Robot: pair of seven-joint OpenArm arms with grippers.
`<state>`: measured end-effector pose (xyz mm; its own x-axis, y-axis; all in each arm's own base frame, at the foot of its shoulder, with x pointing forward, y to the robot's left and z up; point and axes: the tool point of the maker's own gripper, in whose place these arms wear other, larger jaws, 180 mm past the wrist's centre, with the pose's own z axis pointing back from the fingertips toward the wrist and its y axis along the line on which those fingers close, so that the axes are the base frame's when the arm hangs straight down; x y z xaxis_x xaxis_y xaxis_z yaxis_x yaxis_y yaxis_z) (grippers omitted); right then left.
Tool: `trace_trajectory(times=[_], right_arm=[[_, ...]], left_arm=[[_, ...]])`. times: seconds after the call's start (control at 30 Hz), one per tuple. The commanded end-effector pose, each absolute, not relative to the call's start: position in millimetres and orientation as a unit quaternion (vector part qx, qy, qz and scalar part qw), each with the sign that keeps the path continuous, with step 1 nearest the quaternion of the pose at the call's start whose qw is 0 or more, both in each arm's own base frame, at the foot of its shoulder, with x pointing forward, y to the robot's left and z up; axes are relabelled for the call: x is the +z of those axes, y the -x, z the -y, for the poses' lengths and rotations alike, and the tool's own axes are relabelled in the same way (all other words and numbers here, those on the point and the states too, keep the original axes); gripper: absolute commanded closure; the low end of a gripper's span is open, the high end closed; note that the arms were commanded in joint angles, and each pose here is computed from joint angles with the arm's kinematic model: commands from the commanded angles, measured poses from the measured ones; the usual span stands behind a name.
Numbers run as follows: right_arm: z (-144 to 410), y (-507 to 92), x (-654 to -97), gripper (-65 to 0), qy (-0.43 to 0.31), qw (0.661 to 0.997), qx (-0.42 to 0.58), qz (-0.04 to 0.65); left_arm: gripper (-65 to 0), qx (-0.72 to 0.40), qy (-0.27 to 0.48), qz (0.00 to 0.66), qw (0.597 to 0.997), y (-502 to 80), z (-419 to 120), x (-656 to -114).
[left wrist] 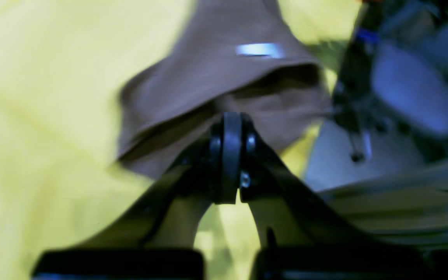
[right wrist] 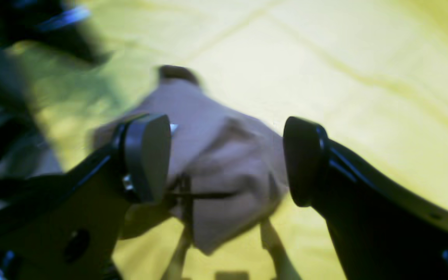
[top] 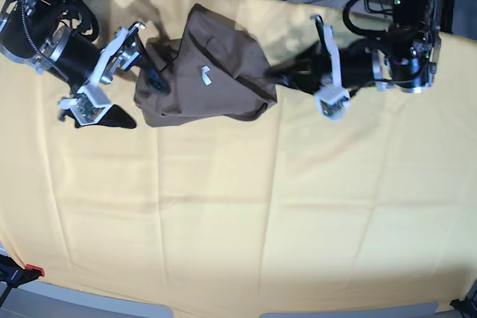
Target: Fold the T-shirt properly
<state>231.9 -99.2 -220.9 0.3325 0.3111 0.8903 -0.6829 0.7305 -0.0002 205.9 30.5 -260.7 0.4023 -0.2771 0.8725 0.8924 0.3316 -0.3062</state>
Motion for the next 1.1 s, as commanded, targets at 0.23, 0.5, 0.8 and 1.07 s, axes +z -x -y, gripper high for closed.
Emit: trace_trajectory(times=[0.23, 0.5, 0.8, 1.07], right_arm=[[111.3, -238.8, -208.0, -46.7, -0.180, 0.784, 0.297, 0.515], [112.0, -239.4, -209.1, -46.7, -0.181, 0.785, 0.295, 0.514], [111.5, -239.9, -207.6, -46.7, -0.183, 0.782, 0.294, 0.517], [111.5, -239.9, -207.6, -46.7, -0.183, 0.782, 0.294, 0.518]], left_arm=[[-5.5, -0.520, 0.408, 0.349, 0.665, -152.2, 28.1, -272.0], [-37.7, -0.564, 0.394, 0.344, 0.639, -133.3, 49.6, -284.9], [-37.5, -0.581, 0.354, 0.360, 0.639, -142.0, 53.8, -305.6], [-9.5, -0.593, 0.340, 0.362, 0.634, -141.5, 54.6, -310.0]])
